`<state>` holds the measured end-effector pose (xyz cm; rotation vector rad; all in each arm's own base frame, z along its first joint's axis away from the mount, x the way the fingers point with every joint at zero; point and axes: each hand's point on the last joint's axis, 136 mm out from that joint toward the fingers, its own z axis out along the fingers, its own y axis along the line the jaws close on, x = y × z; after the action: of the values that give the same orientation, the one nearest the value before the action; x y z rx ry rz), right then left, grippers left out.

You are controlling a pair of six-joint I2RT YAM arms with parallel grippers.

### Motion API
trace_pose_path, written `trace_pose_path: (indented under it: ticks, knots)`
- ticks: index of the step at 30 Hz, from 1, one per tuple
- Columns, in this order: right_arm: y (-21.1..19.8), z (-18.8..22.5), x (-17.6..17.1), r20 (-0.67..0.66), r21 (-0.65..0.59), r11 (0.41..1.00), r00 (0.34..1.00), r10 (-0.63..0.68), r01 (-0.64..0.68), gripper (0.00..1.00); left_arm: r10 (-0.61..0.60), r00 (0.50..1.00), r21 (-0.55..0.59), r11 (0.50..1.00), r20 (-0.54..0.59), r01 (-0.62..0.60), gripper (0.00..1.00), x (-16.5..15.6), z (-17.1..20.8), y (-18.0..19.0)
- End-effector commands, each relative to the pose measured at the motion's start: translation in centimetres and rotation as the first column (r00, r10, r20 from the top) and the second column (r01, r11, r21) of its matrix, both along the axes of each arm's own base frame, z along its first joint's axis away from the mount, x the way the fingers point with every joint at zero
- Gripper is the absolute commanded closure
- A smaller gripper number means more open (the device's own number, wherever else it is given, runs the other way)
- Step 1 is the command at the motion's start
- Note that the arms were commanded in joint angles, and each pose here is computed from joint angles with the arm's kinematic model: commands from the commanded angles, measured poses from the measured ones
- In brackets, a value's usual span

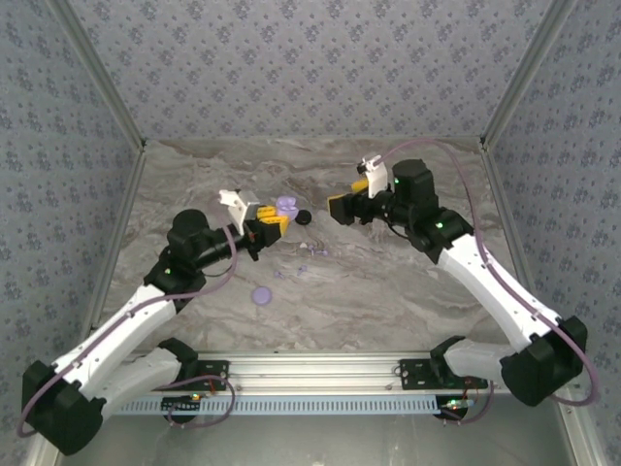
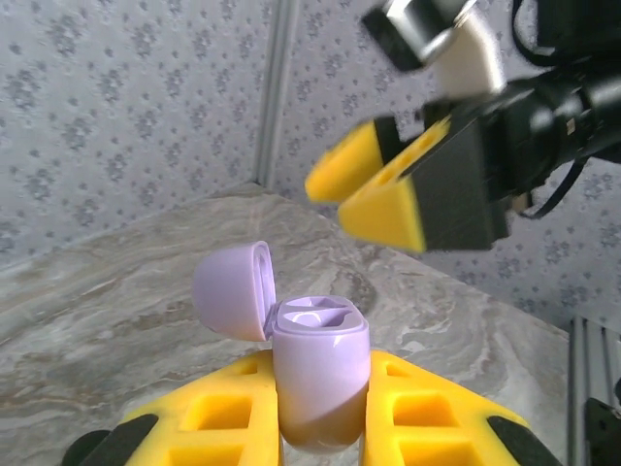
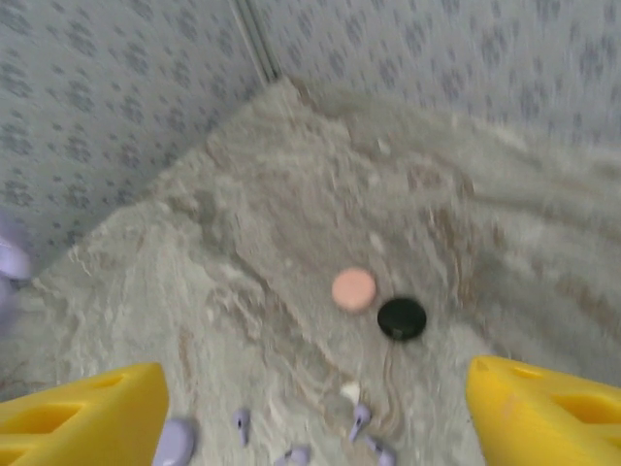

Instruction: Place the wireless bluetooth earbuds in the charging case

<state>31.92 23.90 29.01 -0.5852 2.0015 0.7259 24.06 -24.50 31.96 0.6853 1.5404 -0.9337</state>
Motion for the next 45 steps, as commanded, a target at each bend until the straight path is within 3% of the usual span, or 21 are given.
trace_pose_path:
  ticks: [1, 8, 13, 17, 28, 45]
  knots:
    - [-0.6, -5.9, 0.0, -0.218, -0.127, 0.990, 0.971, -0.094, 0.068, 0.24, 0.080, 0.995, -0.002, 0.997, 0.060, -0.080, 1.00, -0.2, 0.8, 1.5]
    - [2.3, -12.9, 1.0, -0.375, -0.299, 0.954, 0.916, -0.139, 0.022, 0.31, 0.135, 0.987, 0.002, 0.991, 0.091, -0.136, 1.00, -1.4, 0.8, 3.3]
    - [3.7, -17.3, 1.9, -0.405, -0.481, 0.877, 0.888, -0.216, -0.006, 0.39, 0.142, 0.985, 0.000, 0.990, 0.098, -0.143, 1.00, -1.7, 0.7, 3.7]
    - [4.6, -19.6, 2.7, -0.410, -0.559, 0.829, 0.873, -0.263, -0.013, 0.42, 0.141, 0.985, 0.003, 0.990, 0.096, -0.142, 1.00, -1.8, 0.6, 3.7]
    - [6.7, -23.7, 3.2, -0.435, -0.646, 0.759, 0.857, -0.275, -0.084, 0.46, 0.145, 0.985, 0.010, 0.989, 0.091, -0.147, 1.00, -1.7, 0.1, 3.8]
    - [7.8, -27.1, 2.5, -0.476, -0.689, 0.706, 0.837, -0.270, -0.164, 0.66, 0.154, 0.983, 0.000, 0.988, 0.098, -0.154, 1.00, -2.1, 0.6, 4.2]
